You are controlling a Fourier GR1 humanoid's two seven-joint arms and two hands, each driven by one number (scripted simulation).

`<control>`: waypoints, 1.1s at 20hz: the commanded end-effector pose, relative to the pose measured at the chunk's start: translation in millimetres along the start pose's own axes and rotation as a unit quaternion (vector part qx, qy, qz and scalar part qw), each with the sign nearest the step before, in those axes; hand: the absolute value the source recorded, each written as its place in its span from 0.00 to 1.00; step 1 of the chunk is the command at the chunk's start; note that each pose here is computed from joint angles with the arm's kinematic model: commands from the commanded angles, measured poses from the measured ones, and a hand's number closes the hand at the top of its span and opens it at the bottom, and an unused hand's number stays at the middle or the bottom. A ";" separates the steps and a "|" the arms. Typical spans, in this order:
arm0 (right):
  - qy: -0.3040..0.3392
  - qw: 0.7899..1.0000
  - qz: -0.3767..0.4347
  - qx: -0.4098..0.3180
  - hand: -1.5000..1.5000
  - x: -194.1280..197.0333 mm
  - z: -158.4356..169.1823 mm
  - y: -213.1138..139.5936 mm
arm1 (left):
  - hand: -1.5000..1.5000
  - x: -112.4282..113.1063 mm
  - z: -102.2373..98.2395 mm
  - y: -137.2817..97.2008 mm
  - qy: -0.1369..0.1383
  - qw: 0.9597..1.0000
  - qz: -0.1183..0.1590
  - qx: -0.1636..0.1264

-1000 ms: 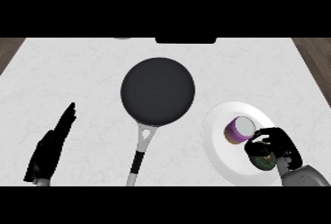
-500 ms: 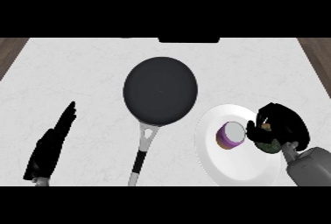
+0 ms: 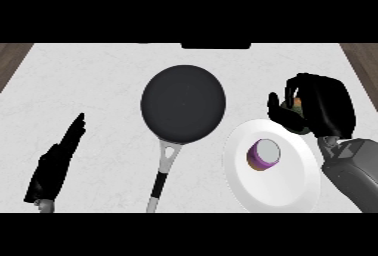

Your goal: Pick the squash from the plate and place it in the pan

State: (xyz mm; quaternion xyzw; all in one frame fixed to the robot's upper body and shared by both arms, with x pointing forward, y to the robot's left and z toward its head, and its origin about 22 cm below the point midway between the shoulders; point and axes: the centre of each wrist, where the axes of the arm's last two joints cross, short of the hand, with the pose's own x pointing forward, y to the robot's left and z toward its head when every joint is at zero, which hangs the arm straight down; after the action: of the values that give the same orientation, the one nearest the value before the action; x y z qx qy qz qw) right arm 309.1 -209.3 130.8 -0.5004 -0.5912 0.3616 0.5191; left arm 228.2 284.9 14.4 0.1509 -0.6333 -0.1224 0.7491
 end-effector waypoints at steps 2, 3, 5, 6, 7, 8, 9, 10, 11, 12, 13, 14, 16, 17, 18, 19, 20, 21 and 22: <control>-0.054 0.997 -0.050 -0.030 1.00 50.6 -21.2 -3.6 | 0.50 -3.3 -0.1 10.9 -0.001 1.000 -0.003 -0.002; -0.055 0.997 -0.054 -0.026 1.00 50.9 -20.9 13.4 | 0.50 -6.2 5.7 2.3 -0.005 1.000 0.001 -0.006; -0.062 0.994 -0.087 -0.008 1.00 77.1 -44.8 -2.0 | 0.50 -4.4 -2.0 -10.8 0.000 1.000 0.007 -0.012; -0.063 0.994 -0.092 -0.008 1.00 81.4 -52.5 1.9 | 0.50 3.9 8.2 -1.7 -0.007 1.000 -0.001 -0.003; -0.071 0.991 -0.109 0.000 1.00 84.6 -50.7 0.5 | 0.50 -8.0 -0.7 -12.4 -0.002 1.000 -0.005 0.000; -0.074 0.990 -0.116 0.013 1.00 98.3 -59.6 -7.1 | 0.50 1.0 -0.1 -0.7 -0.006 1.000 -0.005 -0.003; -0.069 0.991 -0.117 0.021 1.00 103.2 -73.4 -5.1 | 0.50 -6.6 0.5 -6.0 -0.003 1.000 0.004 -0.002; -0.066 0.990 -0.121 0.031 1.00 120.4 -60.7 26.7 | 0.50 -7.8 -1.3 -8.8 -0.009 1.000 -0.006 -0.008; -0.057 0.989 -0.135 0.035 1.00 117.7 -73.3 17.7 | 0.50 -1.3 8.6 4.9 -0.011 1.000 -0.007 -0.009; -0.055 0.989 -0.135 0.038 1.00 123.0 -72.1 39.1 | 0.50 2.2 15.2 -10.2 -0.009 1.000 -0.007 -0.011; -0.056 0.987 -0.144 0.045 1.00 145.5 -69.8 42.5 | 0.50 -1.0 2.4 -19.3 -0.013 1.000 -0.003 -0.005; -0.055 0.985 -0.151 0.061 1.00 147.9 -67.0 59.2 | 0.50 3.5 -2.3 -6.4 -0.013 1.000 0.000 -0.016; -0.057 0.983 -0.161 0.070 1.00 147.2 -85.9 57.9 | 0.50 -10.6 -2.1 0.6 -0.015 1.000 -0.008 -0.002; -0.047 0.985 -0.152 0.071 1.00 155.9 -84.9 69.6 | 0.50 10.8 -5.4 -7.1 -0.021 1.000 -0.005 -0.016; -0.044 0.985 -0.148 0.081 1.00 168.2 -84.3 72.2 | 0.50 8.0 -4.8 -11.2 -0.016 1.000 -0.008 -0.020; -0.043 0.982 -0.155 0.097 1.00 151.1 -89.0 82.1 | 0.50 -0.2 -0.3 -2.0 -0.012 1.000 0.000 -0.011; -0.045 0.984 -0.142 0.102 1.00 154.8 -83.2 92.8 | 0.50 3.5 -7.0 -11.5 -0.015 1.000 -0.013 -0.020; -0.039 0.985 -0.129 0.110 1.00 160.8 -89.9 86.6 | 0.50 3.7 2.4 -11.7 -0.019 1.000 -0.001 -0.024; -0.038 0.985 -0.116 0.118 1.00 153.8 -90.9 94.8 | 0.50 5.8 -7.3 -16.9 -0.021 0.999 -0.006 -0.028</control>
State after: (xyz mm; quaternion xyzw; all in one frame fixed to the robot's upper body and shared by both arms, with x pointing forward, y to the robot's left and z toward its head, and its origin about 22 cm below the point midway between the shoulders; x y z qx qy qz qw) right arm 417.3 -54.0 113.9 -0.3492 -0.6418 0.3586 0.5810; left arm 231.1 274.7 13.1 0.1381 -0.6422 -0.1399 0.7409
